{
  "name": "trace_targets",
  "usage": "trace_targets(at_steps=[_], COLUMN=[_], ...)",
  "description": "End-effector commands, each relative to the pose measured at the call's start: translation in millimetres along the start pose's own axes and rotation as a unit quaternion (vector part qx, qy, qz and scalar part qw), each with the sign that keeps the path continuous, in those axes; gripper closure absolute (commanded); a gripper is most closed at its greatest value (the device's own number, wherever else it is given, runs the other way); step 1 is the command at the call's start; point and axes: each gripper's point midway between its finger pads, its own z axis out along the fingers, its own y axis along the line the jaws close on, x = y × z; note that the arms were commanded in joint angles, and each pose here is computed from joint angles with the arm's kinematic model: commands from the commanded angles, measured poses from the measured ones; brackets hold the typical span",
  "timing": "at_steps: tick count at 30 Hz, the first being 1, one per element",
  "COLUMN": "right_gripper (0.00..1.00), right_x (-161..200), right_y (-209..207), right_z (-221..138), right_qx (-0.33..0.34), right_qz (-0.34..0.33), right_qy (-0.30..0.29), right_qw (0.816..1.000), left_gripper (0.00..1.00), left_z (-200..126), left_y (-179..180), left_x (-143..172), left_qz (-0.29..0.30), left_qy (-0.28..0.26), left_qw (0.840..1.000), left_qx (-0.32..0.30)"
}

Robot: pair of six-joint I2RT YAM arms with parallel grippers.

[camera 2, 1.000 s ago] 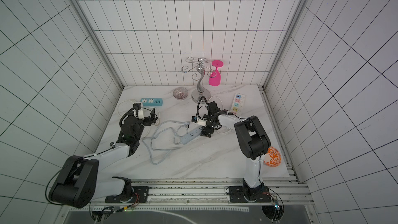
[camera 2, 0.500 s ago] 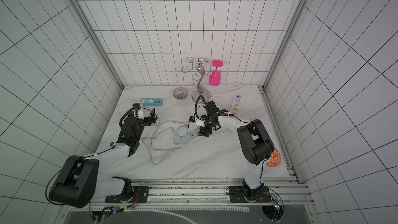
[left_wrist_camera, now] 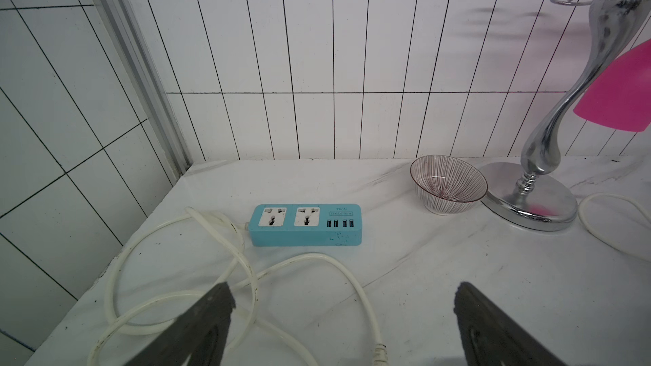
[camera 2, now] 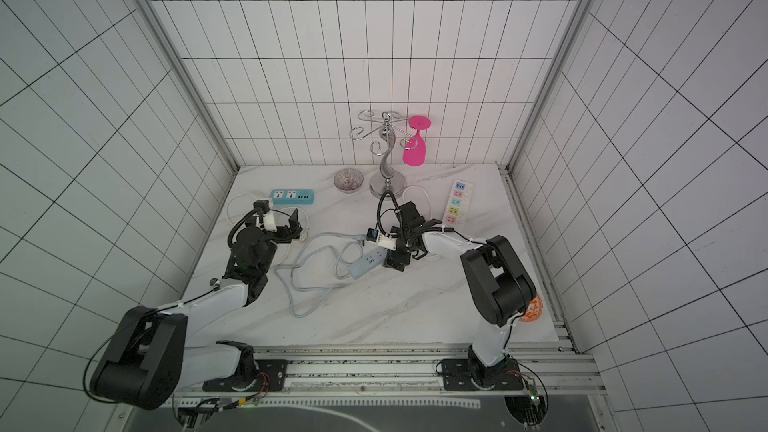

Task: Wrap the cord around the power strip
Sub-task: Adjust the power strip at the center of the board.

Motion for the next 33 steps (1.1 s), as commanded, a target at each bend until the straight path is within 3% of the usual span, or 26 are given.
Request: trace_targets(at_steps=[1, 15, 26, 33], right_gripper=[0.12, 0.18, 0.24, 0.25], right_x=[13, 19, 8, 17], right_y=[-1, 5, 43, 83], right_z=[8, 23, 5, 14], right_qx=[0.023, -0.034, -0.065, -0.104], right_qz=[-0.019, -0.007, 0.029, 0.055], right_qy=[0.017, 0.022, 0.004, 0.021], right_qw=[0.999, 0.999, 0.997, 0.993], left_gripper=[0.02, 0.02, 0.02, 0.02], left_z=[-3, -2, -6, -14], left_y=[-1, -1, -4, -12], left_x=[-5, -3, -8, -10], left_qz=[-0.001, 0.002, -0.017, -0.022], left_qy=[-0.012, -0.007, -0.010, -0.007], left_qw=[1.000, 1.000, 1.000, 0.999], left_qx=[0.002, 0.001, 0.012, 0.026])
